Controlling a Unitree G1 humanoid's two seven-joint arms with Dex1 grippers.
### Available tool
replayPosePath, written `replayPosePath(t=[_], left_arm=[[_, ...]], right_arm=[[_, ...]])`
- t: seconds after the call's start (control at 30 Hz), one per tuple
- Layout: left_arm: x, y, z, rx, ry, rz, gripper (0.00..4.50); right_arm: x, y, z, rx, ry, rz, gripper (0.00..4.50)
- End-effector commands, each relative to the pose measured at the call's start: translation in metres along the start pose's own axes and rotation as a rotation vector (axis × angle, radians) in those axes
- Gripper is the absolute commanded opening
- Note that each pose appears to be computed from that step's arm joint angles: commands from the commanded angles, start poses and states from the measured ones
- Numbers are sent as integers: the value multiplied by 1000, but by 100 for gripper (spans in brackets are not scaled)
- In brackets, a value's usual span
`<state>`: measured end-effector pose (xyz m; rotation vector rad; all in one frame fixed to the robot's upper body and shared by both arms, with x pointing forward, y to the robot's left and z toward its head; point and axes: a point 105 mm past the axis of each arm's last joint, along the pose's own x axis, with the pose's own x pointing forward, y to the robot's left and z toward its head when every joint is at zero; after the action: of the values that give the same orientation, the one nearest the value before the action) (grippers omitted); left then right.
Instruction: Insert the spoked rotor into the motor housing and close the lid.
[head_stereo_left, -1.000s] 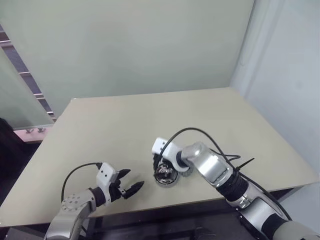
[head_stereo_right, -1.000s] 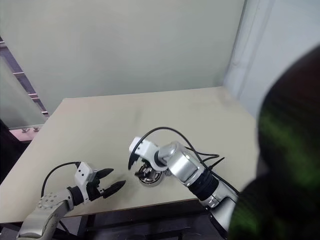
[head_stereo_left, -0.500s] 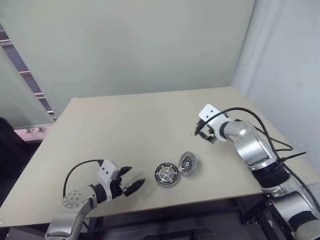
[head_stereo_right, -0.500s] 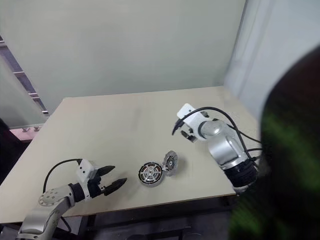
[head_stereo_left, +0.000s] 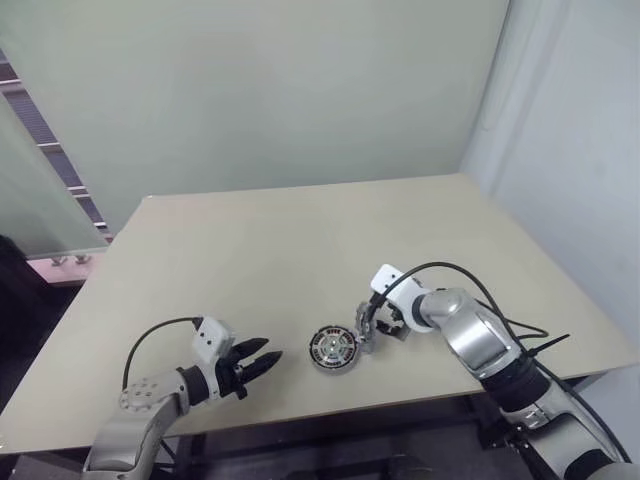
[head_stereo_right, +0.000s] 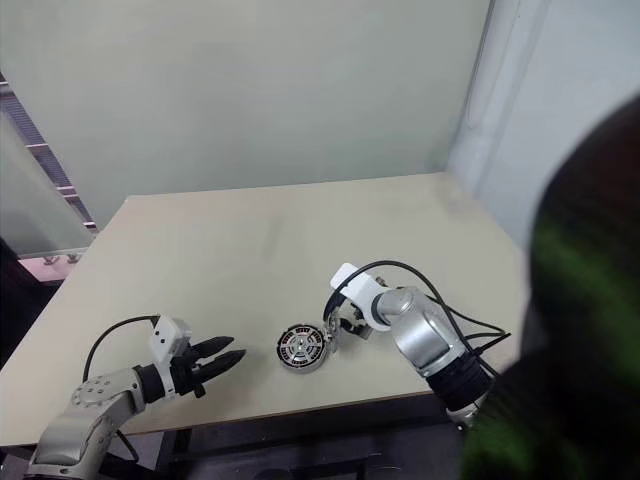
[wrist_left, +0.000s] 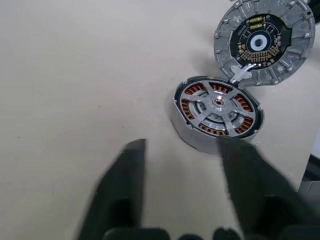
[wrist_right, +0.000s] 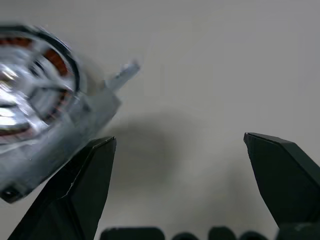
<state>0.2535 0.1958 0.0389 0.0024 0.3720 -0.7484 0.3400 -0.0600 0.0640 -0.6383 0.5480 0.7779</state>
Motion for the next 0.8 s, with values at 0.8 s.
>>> replayPosePath(t=[0.8], left_arm=[[-5, -2, 21, 52, -63, 16, 4]], right_arm=[[20, 47, 38, 176, -280, 219, 450]])
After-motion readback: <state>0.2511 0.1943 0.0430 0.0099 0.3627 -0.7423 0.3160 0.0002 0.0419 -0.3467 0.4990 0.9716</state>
